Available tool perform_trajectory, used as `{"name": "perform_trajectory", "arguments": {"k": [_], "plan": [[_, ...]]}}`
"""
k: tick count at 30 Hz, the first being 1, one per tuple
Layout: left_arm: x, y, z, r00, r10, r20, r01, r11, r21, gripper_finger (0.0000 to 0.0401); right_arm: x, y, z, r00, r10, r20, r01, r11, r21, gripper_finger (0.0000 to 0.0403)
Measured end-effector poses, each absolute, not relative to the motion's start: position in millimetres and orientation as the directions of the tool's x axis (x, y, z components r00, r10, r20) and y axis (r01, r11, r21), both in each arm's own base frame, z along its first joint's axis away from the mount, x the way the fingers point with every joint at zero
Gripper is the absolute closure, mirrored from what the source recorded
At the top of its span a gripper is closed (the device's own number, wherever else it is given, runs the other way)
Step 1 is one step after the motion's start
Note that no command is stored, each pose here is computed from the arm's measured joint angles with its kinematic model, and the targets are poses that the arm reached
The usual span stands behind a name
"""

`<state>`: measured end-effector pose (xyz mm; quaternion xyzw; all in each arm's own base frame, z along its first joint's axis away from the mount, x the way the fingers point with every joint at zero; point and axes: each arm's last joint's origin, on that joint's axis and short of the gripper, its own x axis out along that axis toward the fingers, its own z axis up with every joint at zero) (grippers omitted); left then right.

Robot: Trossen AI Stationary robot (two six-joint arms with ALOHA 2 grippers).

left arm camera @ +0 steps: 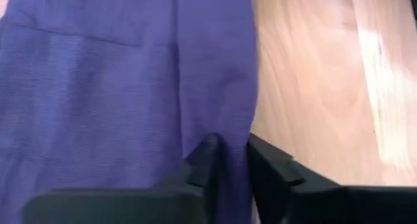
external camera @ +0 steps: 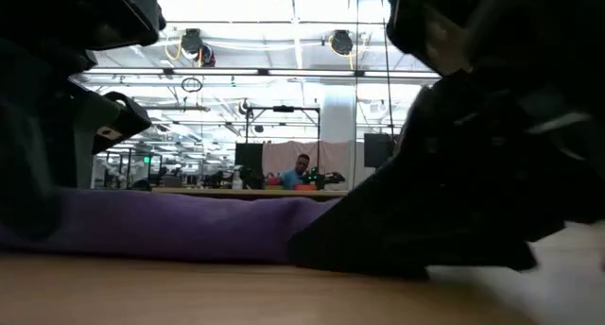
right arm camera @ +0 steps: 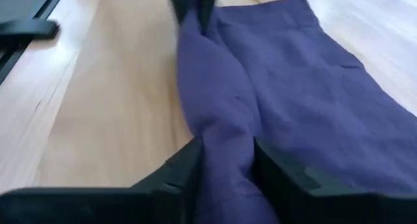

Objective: Roll towel
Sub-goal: Roll the purple towel

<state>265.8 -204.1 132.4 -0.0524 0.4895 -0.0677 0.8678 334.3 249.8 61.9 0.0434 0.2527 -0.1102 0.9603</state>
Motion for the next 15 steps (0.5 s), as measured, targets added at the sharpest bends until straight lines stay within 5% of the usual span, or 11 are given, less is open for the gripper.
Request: {"name": "perform_trajectory", "arguments": {"k": [10,15], "plan": [[242,-210,145,0.447,-0.144,-0.883,0.058,0.99,-0.132,0.0177,340,245,68,0.835,-0.093,-0.542,0.27,0.928,0.257,0.037],[226,-215,171,0.566,-0.079,-0.82,0.044,0.997,-0.066,0.0139,345,240,78,0.819,0.015,-0.574,0.247,0.893,0.375,0.0374]]}}
